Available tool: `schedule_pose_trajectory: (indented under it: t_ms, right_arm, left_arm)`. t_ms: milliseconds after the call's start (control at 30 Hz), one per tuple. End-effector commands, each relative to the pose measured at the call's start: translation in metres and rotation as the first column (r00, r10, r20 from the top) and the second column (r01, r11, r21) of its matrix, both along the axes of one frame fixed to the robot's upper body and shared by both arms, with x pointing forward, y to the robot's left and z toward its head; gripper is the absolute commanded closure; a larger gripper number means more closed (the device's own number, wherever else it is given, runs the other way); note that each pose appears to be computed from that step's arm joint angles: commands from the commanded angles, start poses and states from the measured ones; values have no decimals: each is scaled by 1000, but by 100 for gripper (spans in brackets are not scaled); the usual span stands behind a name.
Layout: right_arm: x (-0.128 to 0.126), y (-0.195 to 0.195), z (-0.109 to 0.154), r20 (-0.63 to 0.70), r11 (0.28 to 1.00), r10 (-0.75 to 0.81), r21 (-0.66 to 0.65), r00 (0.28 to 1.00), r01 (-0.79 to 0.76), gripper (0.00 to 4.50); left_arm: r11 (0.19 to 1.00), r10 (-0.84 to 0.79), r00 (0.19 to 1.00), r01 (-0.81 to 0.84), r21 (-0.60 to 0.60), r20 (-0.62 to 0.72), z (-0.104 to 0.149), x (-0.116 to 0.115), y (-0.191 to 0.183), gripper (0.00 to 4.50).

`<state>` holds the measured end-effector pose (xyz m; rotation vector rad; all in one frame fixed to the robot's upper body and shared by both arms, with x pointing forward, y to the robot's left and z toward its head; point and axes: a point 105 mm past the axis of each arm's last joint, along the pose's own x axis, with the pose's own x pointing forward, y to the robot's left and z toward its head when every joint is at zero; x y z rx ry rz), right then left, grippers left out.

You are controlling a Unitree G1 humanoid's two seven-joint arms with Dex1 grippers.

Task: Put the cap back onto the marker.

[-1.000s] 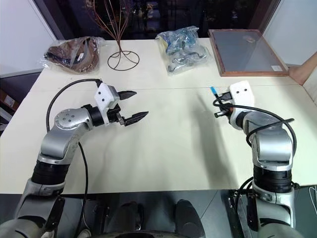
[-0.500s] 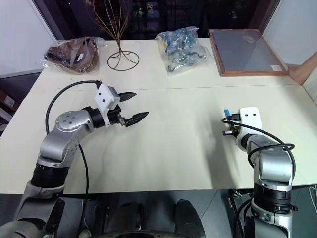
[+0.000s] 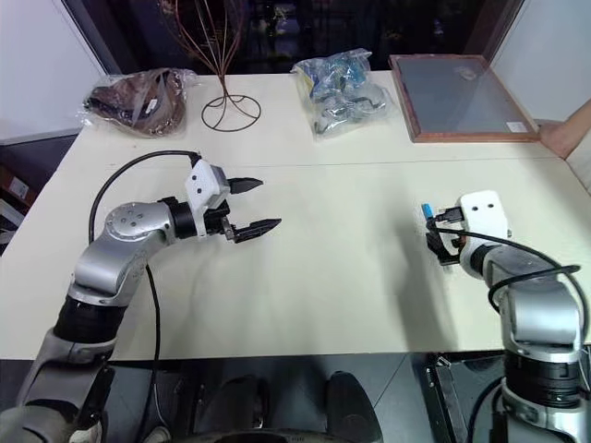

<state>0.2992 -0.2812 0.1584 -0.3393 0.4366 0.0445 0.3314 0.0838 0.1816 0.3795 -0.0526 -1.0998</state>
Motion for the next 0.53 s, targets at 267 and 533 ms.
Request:
schedule_pose_trajectory:
  t_ms: [267, 533]
  right_arm:
    - [-45, 21, 50, -88, 933, 292, -191, 952, -304, 12]
    - [-58, 22, 43, -128, 933, 289, -184, 949, -309, 12]
  left_arm:
    - [974, -211, 975, 203, 100, 70, -1, 21, -29, 0]
    - [965, -251, 963, 242, 96, 96, -1, 27, -40, 0]
